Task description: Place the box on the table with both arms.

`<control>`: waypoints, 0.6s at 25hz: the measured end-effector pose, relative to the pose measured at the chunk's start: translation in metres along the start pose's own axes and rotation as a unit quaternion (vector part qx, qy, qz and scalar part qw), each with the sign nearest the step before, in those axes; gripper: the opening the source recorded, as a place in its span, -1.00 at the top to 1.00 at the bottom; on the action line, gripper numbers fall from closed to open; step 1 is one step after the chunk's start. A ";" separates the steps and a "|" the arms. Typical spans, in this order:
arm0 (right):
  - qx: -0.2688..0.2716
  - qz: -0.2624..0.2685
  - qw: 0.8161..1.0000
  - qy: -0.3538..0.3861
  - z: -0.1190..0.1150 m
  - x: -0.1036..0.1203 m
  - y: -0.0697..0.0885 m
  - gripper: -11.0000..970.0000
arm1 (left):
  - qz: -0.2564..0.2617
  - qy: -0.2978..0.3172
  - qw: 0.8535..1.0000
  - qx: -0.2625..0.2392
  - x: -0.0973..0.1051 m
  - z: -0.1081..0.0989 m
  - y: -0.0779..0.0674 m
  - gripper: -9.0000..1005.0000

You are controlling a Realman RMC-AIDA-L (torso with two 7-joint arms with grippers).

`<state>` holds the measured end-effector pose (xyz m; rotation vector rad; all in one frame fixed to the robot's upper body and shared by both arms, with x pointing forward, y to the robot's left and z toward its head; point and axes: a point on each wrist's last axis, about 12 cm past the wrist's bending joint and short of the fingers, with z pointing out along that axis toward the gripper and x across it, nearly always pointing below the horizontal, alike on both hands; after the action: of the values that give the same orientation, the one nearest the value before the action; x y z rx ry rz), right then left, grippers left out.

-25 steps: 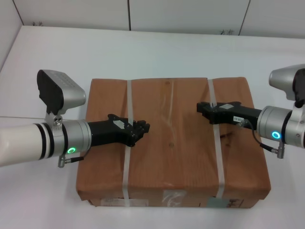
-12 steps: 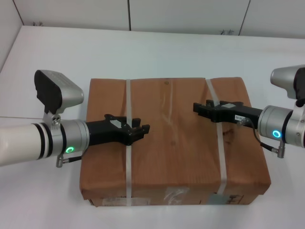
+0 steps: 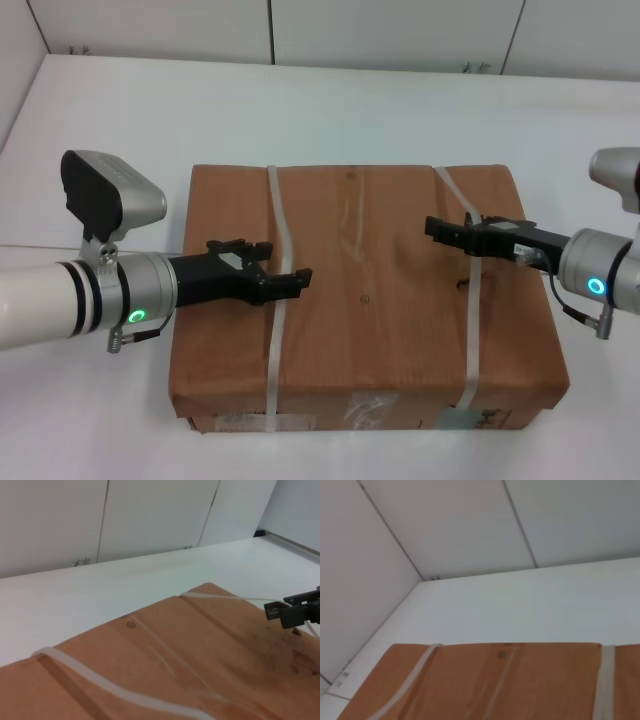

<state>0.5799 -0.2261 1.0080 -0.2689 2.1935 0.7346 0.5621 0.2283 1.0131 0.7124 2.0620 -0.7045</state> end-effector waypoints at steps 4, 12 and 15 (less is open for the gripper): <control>0.010 0.013 1.000 -0.010 -0.005 0.004 -0.005 -0.63 | -0.003 -0.006 1.000 -0.001 0.000 -0.002 0.001 -0.59; 0.013 0.029 0.998 -0.049 -0.022 0.006 -0.017 -0.63 | 0.000 -0.041 0.999 0.018 -0.009 -0.010 0.000 -0.59; 0.007 0.028 0.998 -0.064 -0.029 0.006 -0.019 -0.63 | 0.000 -0.064 0.998 0.021 -0.013 -0.016 0.000 -0.59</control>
<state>0.5655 -0.2576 1.0103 -0.1484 2.0914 0.7459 0.5604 0.2366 1.0318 0.6727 1.9368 -0.7748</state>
